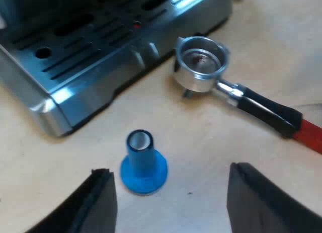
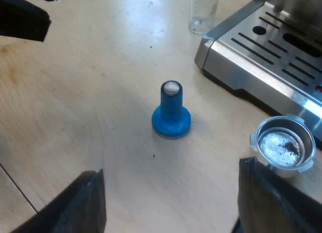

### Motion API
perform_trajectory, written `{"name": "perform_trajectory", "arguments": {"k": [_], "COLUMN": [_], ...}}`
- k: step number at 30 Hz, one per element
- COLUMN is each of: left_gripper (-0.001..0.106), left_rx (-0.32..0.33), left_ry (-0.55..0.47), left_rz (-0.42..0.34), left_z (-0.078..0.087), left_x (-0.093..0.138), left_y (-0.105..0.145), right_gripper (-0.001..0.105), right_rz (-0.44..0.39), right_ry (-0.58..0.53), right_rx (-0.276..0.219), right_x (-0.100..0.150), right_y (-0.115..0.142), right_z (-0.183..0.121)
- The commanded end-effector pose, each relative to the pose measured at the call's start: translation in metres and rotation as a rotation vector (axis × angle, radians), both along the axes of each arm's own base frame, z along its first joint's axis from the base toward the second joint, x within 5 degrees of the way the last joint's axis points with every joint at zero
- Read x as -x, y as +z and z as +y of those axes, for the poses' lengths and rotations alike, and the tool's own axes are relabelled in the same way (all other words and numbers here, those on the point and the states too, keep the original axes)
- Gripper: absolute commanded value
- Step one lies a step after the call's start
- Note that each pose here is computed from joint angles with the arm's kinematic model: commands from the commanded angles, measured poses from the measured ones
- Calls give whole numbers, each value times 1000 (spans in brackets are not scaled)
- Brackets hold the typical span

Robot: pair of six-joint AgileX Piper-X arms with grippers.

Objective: Grind coffee beans and then tamp

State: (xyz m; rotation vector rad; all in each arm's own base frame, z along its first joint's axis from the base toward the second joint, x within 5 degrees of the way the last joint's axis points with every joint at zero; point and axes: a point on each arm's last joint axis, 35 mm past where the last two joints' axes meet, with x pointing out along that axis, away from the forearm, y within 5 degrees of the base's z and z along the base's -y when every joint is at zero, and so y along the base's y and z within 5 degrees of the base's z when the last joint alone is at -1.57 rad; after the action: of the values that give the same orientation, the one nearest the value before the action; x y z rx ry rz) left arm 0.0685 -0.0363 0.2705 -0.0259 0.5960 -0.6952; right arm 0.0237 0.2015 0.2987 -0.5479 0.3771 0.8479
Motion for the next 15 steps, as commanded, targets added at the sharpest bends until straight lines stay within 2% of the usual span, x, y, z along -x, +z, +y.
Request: {"name": "perform_trajectory", "arguments": {"k": [1, 4, 10, 15], "left_gripper": [51, 51, 51, 60], "left_rx": [-5, -8, -29, -33], "left_ry": [16, 19, 18, 12], "left_rz": [-45, -43, 21, 46], "left_z": [-1, -3, -7, -11], "left_x": [-5, -12, -25, -36], "left_y": [-1, -7, -23, -27], "right_gripper": [59, 59, 59, 59], "right_rz": [-11, -13, -25, -24], "right_ry": [6, 7, 16, 16], "right_rx": [-28, -33, -26, -11], "right_x": [0, 0, 0, 0], "right_y": [6, 4, -5, -14], "right_z": [1, 7, 23, 33]}}
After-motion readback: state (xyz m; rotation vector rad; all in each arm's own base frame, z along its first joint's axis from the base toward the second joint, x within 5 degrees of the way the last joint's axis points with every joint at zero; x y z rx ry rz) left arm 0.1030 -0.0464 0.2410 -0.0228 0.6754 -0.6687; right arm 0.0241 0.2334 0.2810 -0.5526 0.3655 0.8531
